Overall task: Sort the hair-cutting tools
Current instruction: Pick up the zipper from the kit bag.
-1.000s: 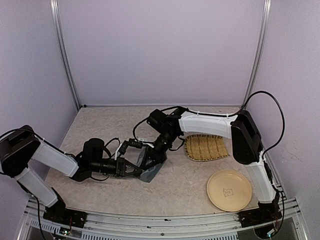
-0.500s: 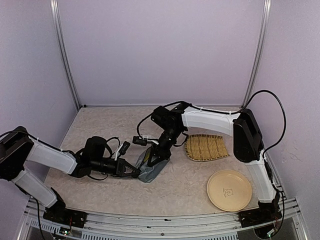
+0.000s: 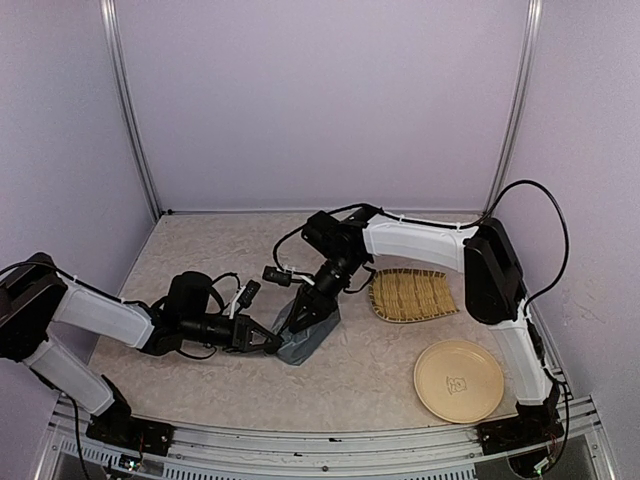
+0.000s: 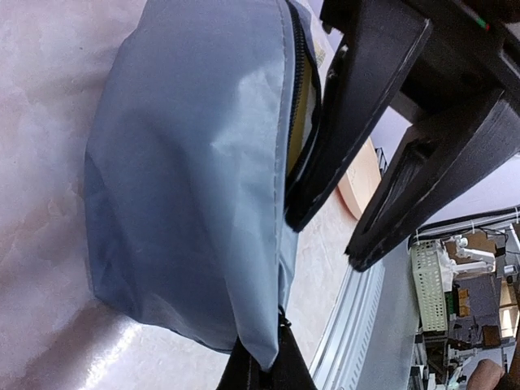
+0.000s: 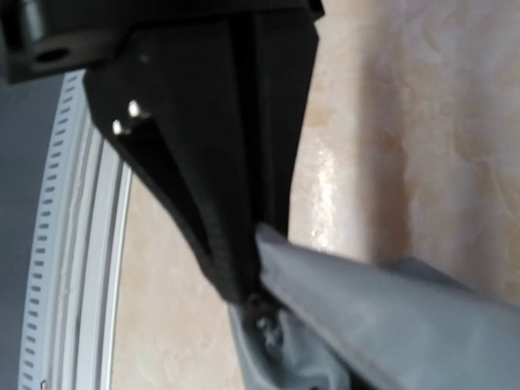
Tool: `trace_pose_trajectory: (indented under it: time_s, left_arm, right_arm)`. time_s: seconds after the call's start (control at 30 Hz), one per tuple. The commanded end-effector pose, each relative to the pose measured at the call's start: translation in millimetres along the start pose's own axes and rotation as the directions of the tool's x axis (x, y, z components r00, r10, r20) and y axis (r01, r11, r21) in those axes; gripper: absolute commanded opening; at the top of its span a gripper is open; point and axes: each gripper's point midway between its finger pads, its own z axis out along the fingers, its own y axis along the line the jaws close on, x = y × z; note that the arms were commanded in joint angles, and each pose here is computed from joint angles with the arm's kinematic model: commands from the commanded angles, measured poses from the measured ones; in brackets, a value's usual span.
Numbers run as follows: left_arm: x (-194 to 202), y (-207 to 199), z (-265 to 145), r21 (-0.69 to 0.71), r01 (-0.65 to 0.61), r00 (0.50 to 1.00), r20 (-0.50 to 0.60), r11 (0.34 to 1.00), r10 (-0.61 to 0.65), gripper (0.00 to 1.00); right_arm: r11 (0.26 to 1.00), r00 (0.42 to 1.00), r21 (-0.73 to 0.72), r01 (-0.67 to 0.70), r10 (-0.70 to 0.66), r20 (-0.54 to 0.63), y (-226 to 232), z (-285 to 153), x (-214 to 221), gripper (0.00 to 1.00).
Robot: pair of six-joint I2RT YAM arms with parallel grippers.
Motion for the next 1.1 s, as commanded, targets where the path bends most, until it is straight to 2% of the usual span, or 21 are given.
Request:
trace_pose_trajectory:
  time_s: [0.0,0.23,0.7,0.77,0.9,1.0,1.07]
  left_arm:
    - [-10,-14,-1,0.065,-0.011,0.999,0.038,0.998,0.009,0.00]
    - [-11,-19,0,0.094,-0.007,0.999,0.045,0.996,0.002,0.00]
    - [-11,-36,2,0.160,-0.043,0.999,0.037,0.986,0.037,0.00]
    - [-9,-39,3,0.168,-0.046,0.999,0.031,0.985,0.042,0.00]
    - [-8,-40,3,0.175,-0.051,0.999,0.024,0.983,0.047,0.00]
    - [-6,-39,3,0.173,-0.048,0.999,0.014,0.984,0.046,0.00]
    - [-3,-35,3,0.158,-0.044,0.999,0.001,0.987,0.044,0.00]
  right_arm:
    - [0.999,1.000,-0.044,0.011,-0.011,0.004,7,18,-4,0.27]
    - [0.999,0.999,-0.011,0.045,-0.046,-0.023,9,29,3,0.36]
    - [0.998,0.998,0.023,0.063,-0.062,-0.021,8,37,0,0.35]
    - [0.998,0.998,0.023,0.062,-0.062,-0.017,7,37,-1,0.29]
    - [0.998,0.998,0.015,0.063,-0.062,-0.013,8,38,-2,0.10]
    - [0.997,0.998,0.020,0.068,-0.067,-0.012,9,36,-3,0.01]
    - [0.996,0.997,0.028,0.079,-0.079,-0.011,10,32,-3,0.00]
